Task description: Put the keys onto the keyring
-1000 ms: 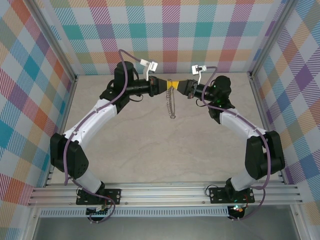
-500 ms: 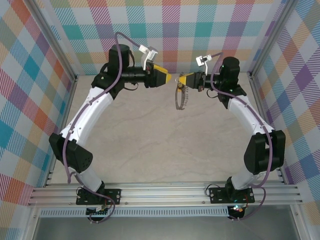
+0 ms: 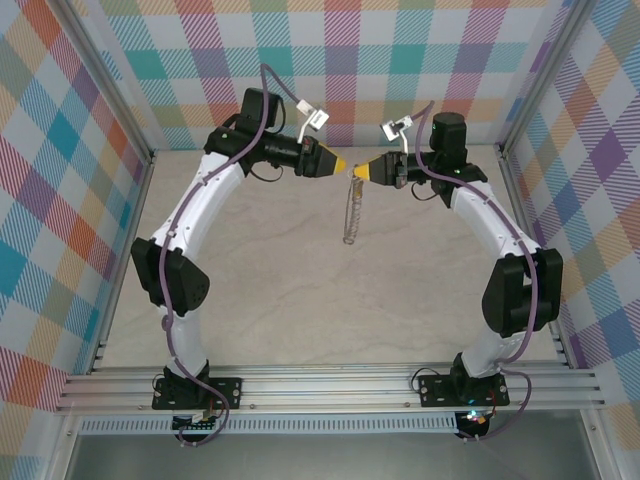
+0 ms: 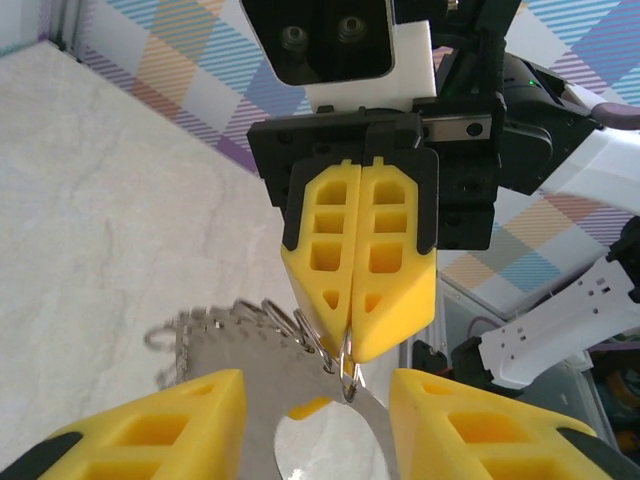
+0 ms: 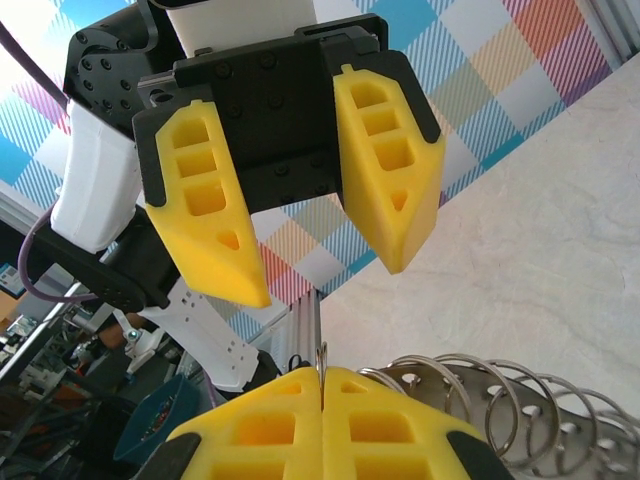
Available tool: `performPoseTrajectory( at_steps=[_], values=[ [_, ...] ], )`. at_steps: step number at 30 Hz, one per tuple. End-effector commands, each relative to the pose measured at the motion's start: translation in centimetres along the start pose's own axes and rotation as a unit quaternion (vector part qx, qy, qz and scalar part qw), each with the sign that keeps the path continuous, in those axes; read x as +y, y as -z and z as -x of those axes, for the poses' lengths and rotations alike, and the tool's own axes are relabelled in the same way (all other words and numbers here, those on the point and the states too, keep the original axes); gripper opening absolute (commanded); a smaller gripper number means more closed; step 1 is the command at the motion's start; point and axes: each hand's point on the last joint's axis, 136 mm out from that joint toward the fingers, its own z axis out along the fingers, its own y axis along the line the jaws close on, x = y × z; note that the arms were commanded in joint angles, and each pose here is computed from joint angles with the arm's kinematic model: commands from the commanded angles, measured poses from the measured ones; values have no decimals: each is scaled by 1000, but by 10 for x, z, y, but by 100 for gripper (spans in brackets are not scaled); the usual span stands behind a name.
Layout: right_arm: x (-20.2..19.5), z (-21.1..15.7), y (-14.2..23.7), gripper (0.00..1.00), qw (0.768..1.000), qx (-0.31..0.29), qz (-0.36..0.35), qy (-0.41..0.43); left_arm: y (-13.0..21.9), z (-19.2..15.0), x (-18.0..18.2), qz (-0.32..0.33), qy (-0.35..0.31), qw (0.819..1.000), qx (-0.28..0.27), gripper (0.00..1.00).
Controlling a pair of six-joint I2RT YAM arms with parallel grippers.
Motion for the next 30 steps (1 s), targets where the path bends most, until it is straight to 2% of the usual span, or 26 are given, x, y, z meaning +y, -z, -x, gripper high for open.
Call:
performPoseTrajectory(
  at_steps=[1, 14, 30],
  values=[
    [11, 6, 2, 0, 999, 4, 20, 30, 5, 4, -10, -25, -5, 1000, -1, 41],
    [7, 8, 1, 0, 999, -1, 22, 27, -5, -1, -2, -41, 14, 999, 4, 39],
    [-1, 4, -2, 0, 1000, 0, 23, 17, -9, 5, -7, -46, 7, 999, -2, 38]
  ],
)
